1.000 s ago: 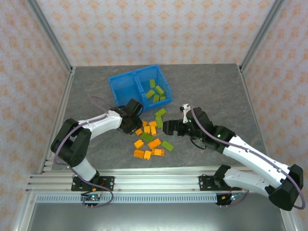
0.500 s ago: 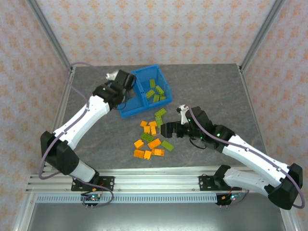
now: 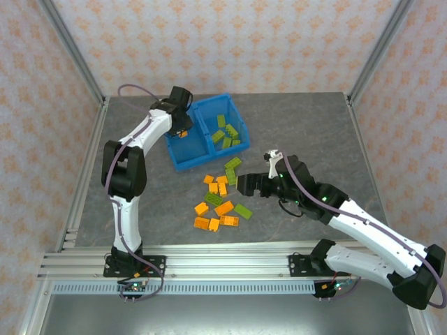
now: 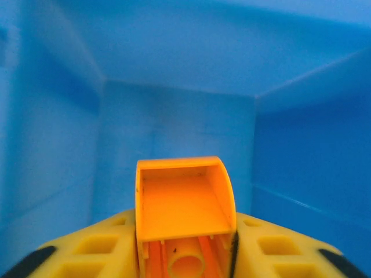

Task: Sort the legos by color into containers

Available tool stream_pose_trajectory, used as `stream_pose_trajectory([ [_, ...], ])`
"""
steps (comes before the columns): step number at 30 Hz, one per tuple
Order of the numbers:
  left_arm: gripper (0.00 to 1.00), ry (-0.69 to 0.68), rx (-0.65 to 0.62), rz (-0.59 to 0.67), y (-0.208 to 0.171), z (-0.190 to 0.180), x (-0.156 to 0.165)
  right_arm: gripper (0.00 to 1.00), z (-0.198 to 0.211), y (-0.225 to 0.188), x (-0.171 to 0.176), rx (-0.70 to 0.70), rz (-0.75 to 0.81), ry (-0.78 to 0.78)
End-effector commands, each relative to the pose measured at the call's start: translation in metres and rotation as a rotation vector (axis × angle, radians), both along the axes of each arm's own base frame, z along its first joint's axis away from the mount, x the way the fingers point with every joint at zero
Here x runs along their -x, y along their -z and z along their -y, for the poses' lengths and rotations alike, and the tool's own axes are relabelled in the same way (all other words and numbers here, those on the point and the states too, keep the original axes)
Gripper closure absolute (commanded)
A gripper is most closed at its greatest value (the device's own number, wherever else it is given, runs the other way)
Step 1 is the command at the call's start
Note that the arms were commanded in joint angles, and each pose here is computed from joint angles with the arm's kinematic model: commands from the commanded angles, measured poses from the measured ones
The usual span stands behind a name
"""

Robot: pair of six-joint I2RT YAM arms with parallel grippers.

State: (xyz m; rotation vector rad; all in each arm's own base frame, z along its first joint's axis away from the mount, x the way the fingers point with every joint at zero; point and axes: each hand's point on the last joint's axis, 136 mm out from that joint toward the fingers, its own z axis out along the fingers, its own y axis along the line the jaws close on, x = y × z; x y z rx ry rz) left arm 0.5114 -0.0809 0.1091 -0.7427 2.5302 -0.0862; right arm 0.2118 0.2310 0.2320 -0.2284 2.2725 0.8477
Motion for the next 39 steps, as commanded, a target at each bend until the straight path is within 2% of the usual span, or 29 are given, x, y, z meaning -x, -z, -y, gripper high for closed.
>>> stream_pose_trajectory([
  [1,0.53,0.012,0.034,0.049,-0.031,0.004,-0.007,0.01,0.004,-0.015,-0.003,-0.014,0.023,0.034],
  [9,0.44,0.028,0.063,0.092,-0.077,0.005,0.011,0.01,0.002,-0.017,-0.008,-0.019,0.035,0.043],
  [13,0.46,0.050,0.139,0.138,-0.110,0.015,0.049,0.01,-0.001,-0.013,-0.012,0.000,0.029,0.045],
  [15,0.47,0.113,0.125,0.164,-0.120,0.025,0.077,0.01,-0.002,-0.011,-0.014,0.006,0.029,0.048],
  [17,0.48,0.246,0.050,0.172,-0.125,0.039,0.113,0.01,-0.003,-0.008,-0.015,0.010,0.028,0.047],
  [21,0.49,0.671,-0.032,0.106,-0.101,0.077,0.195,0.01,-0.005,-0.002,-0.015,0.019,0.024,0.039],
  [23,0.45,0.909,-0.069,0.052,-0.082,0.088,0.243,0.01,-0.003,-0.003,-0.013,0.044,0.023,0.026],
  [26,0.37,1.193,-0.136,0.030,-0.063,0.088,0.289,0.01,0.000,-0.005,-0.010,0.066,0.036,0.009],
  [28,0.34,1.341,-0.180,0.091,-0.060,0.089,0.302,0.01,0.002,-0.006,-0.010,0.074,0.046,0.008],
  [32,0.32,1.498,-0.263,0.172,-0.046,0.091,0.306,0.01,0.005,-0.004,-0.009,0.078,0.036,0.021],
  [35,0.31,1.561,-0.234,0.132,-0.027,0.101,0.306,0.01,0.008,-0.002,-0.008,0.061,0.033,0.040],
  [39,0.31,1.542,-0.188,0.026,0.001,0.111,0.299,0.01,0.014,-0.004,-0.006,0.044,0.036,0.064],
])
